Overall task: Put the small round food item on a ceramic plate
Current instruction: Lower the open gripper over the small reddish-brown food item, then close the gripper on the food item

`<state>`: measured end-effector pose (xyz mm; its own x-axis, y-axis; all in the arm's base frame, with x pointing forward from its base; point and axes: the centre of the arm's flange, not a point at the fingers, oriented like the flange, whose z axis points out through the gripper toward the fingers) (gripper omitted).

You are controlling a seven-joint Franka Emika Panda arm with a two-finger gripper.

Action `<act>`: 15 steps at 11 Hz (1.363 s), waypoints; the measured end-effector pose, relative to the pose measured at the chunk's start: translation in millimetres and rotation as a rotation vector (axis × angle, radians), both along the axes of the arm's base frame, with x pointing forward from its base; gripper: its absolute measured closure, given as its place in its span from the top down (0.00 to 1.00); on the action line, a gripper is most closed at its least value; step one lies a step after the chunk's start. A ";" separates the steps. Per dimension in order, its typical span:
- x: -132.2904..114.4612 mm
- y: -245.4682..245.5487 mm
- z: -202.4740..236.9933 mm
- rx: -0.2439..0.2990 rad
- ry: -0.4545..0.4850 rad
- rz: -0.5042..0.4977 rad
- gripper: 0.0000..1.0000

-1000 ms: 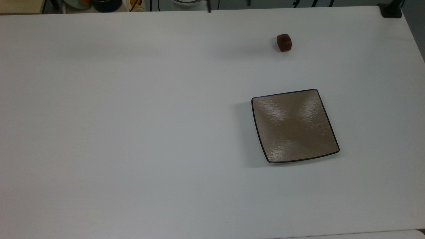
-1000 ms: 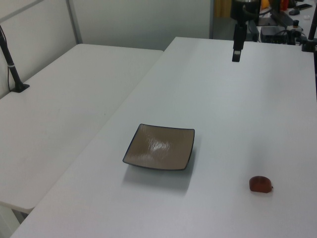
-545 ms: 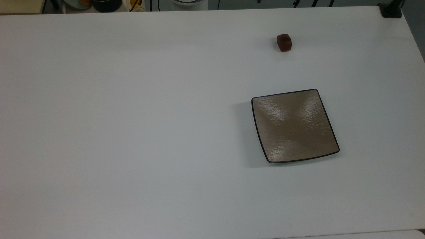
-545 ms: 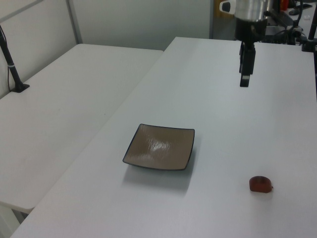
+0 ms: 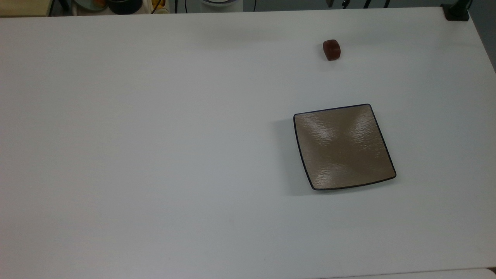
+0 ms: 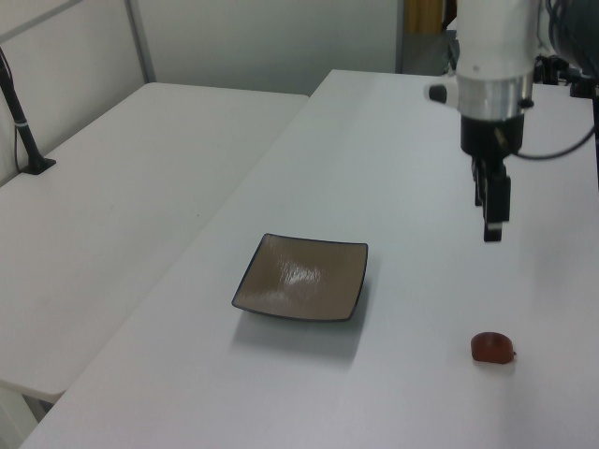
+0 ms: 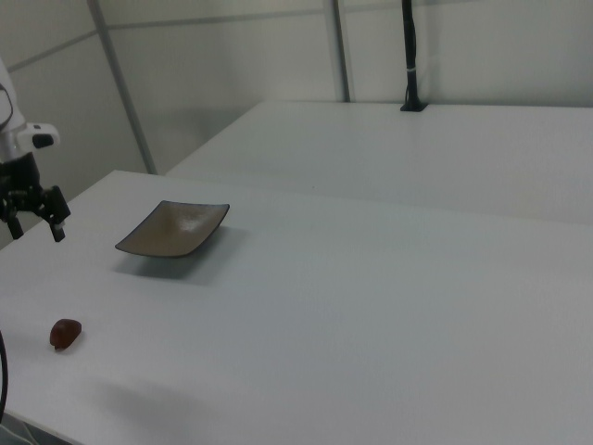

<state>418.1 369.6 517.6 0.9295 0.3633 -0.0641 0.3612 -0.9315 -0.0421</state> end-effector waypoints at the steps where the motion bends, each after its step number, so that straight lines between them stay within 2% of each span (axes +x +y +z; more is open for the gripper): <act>1: -5.4 3.7 -18.0 -0.009 0.011 0.001 1.00; 3: -11.2 3.1 -54.7 -0.018 0.021 0.003 1.00; 8: -19.0 -4.3 -135.0 0.026 -0.023 -0.020 1.00; 14: -36.8 14.3 -206.0 0.016 0.029 -0.015 1.00; 15: -37.1 14.6 -210.4 0.013 0.036 -0.015 0.96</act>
